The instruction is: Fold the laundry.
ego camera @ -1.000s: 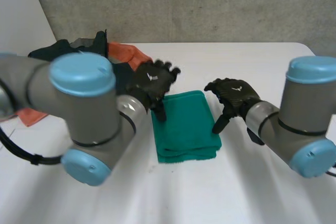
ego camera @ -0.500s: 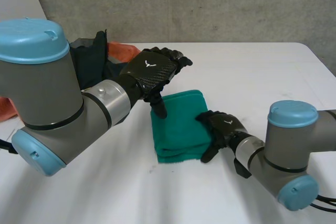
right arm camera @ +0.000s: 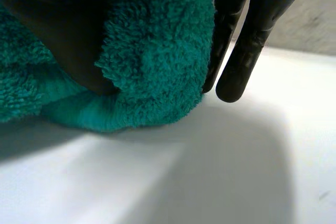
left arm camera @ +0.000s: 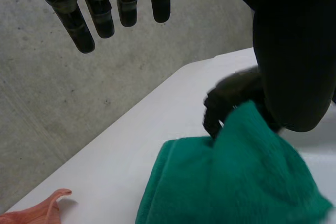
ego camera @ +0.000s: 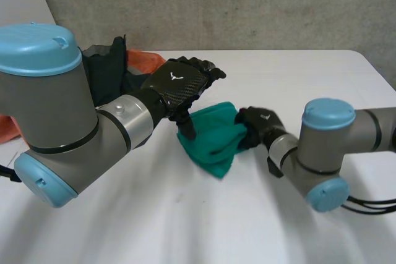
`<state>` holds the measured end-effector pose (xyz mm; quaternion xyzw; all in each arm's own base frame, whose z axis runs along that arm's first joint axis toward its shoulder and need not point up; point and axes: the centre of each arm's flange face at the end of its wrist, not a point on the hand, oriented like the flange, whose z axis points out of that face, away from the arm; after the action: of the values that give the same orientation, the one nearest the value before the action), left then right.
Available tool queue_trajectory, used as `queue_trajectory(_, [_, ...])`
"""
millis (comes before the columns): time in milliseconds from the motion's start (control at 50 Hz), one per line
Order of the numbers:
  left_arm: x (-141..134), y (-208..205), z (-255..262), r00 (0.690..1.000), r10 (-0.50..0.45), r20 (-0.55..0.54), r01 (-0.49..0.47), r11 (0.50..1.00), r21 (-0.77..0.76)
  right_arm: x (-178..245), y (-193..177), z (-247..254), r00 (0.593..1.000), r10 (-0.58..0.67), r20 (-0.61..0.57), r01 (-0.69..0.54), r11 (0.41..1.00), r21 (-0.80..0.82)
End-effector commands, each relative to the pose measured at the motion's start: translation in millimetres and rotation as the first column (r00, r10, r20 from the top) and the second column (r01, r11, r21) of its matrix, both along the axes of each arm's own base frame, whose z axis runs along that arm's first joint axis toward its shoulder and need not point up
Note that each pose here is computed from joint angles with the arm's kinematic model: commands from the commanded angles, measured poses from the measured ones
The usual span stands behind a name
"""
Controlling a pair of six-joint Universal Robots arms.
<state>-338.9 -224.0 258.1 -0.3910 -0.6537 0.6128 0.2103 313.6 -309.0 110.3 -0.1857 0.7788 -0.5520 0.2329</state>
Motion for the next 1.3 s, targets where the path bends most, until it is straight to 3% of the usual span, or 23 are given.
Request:
queue_trajectory(20, [-0.4,-0.2,-0.3,1.000,-0.001,-0.001,0.001,1.000,-0.002,-35.0,-64.7,14.0,0.993,-0.116,0.026,0.118,0.991,-0.066])
queue_trajectory(320, [-2.3,-1.9,-8.5,1.000,-0.002,0.010,0.002,1.000,0.016,-172.9,-203.8,15.7,0.914,-0.405,-0.012,0.395,0.897,-0.201])
queue_trajectory(480, [-1.7,-2.6,-12.1,1.000,0.002,0.016,-0.003,1.000,0.024,-244.3,-241.0,15.1,0.847,-0.530,-0.051,0.490,0.814,-0.313])
queue_trajectory(700, [-0.5,-2.6,-16.3,1.000,0.004,0.024,-0.004,0.999,0.036,-283.7,-251.1,26.7,0.804,-0.593,-0.045,0.535,0.754,-0.381])
queue_trajectory(1000, [-0.4,-2.7,-17.3,1.000,0.006,0.024,-0.007,0.999,0.041,-291.5,-247.0,9.1,0.785,-0.600,-0.153,0.513,0.769,-0.382])
queue_trajectory(1080, [-0.4,-2.4,-17.4,1.000,0.007,0.016,-0.008,0.999,0.052,-297.5,-244.6,3.1,0.753,-0.615,-0.233,0.502,0.767,-0.401])
queue_trajectory(1180, [-0.7,-1.7,-16.8,1.000,0.005,0.010,-0.006,0.998,0.057,-318.5,-244.5,3.7,0.656,-0.665,-0.357,0.491,0.735,-0.468])
queue_trajectory(1300, [-0.8,-0.8,-16.7,1.000,0.004,0.010,-0.005,0.998,0.060,-315.8,-244.7,1.9,0.645,-0.649,-0.404,0.448,0.749,-0.488])
